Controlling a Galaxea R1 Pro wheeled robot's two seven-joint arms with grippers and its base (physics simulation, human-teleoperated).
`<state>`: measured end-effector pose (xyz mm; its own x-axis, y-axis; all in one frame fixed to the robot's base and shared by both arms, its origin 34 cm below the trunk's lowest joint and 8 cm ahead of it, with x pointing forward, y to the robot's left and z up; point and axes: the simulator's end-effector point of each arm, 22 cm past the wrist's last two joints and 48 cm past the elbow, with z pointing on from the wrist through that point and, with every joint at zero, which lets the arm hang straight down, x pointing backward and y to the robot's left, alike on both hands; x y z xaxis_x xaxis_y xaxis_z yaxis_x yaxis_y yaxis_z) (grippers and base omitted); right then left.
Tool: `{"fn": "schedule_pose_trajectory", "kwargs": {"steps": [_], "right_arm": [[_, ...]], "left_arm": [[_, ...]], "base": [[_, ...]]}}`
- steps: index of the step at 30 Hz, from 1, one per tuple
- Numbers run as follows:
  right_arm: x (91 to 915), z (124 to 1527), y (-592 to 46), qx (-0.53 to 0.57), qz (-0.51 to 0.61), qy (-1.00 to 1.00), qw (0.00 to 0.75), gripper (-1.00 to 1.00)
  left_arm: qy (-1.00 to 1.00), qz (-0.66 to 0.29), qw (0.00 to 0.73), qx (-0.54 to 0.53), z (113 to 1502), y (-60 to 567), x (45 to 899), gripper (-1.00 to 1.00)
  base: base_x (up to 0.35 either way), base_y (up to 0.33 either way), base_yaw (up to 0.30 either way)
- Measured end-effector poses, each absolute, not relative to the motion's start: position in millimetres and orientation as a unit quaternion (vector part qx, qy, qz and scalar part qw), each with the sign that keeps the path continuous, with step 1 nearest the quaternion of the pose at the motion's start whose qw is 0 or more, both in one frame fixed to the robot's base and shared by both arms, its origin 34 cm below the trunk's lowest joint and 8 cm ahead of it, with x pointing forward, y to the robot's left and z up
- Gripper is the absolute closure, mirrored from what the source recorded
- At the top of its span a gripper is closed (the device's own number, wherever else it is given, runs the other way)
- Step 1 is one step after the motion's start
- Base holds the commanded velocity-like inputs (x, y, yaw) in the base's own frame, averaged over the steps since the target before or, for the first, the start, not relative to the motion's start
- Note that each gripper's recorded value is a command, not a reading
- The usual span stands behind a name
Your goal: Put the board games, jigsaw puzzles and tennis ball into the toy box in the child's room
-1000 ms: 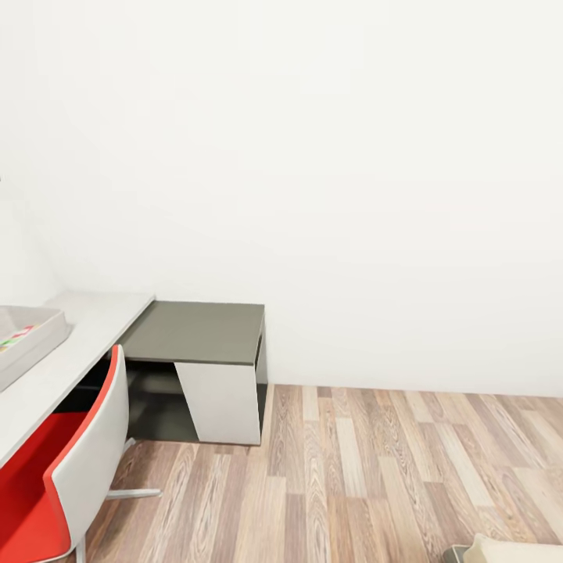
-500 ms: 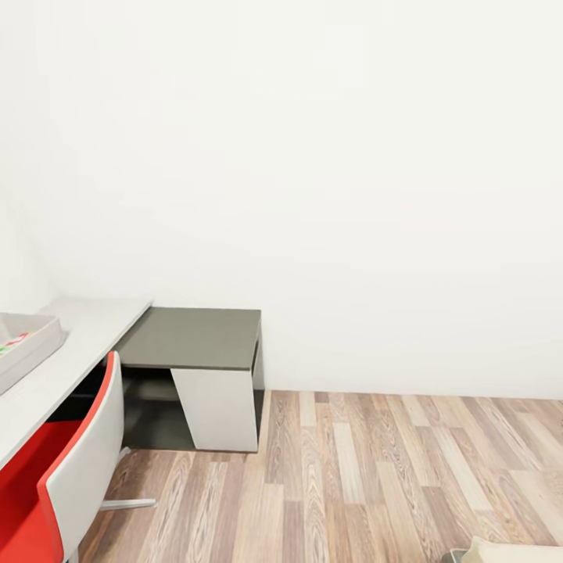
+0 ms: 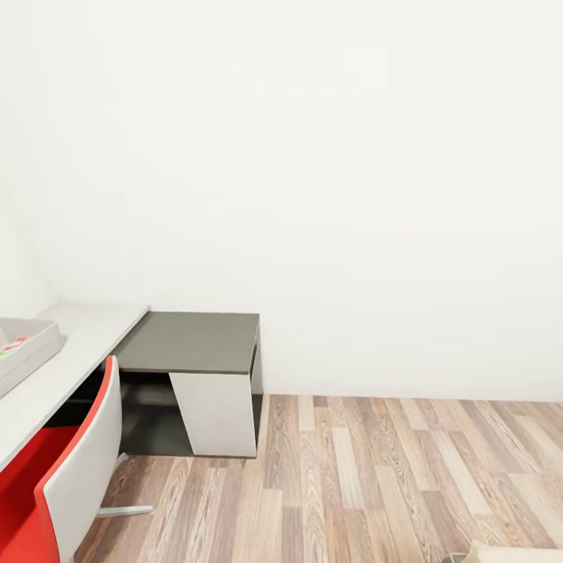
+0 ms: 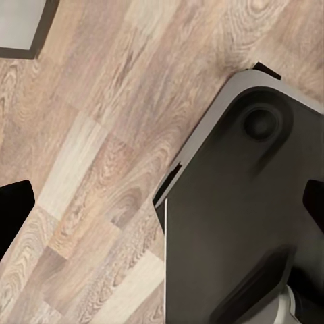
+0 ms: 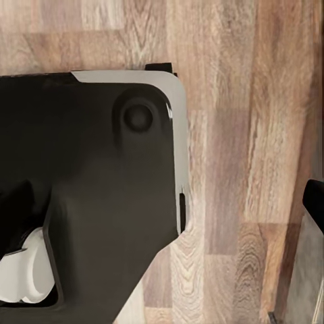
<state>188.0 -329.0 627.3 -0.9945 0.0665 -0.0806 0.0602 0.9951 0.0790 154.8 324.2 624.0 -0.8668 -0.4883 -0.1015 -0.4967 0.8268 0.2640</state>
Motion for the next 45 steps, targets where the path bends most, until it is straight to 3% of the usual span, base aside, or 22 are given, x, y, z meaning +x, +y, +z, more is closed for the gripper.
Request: {"fn": "schedule_pose_trajectory", "kwargs": {"steps": [20, 45], "right_arm": [[180.8, 622.6, -277.6, 0.039, 0.068, 0.996, 0.039, -1.00], [180.6, 622.3, -268.5, 0.041, 0.073, 0.996, 0.039, -1.00]], "left_arm": [[0.956, 0.142, 0.016, -0.258, 624.2, 324.2, 155.9, -1.00], [0.956, 0.142, 0.016, -0.258, 624.2, 324.2, 155.9, -1.00]], "base": [[0.000, 0.000, -0.002], [0.000, 0.000, 0.000]]}}
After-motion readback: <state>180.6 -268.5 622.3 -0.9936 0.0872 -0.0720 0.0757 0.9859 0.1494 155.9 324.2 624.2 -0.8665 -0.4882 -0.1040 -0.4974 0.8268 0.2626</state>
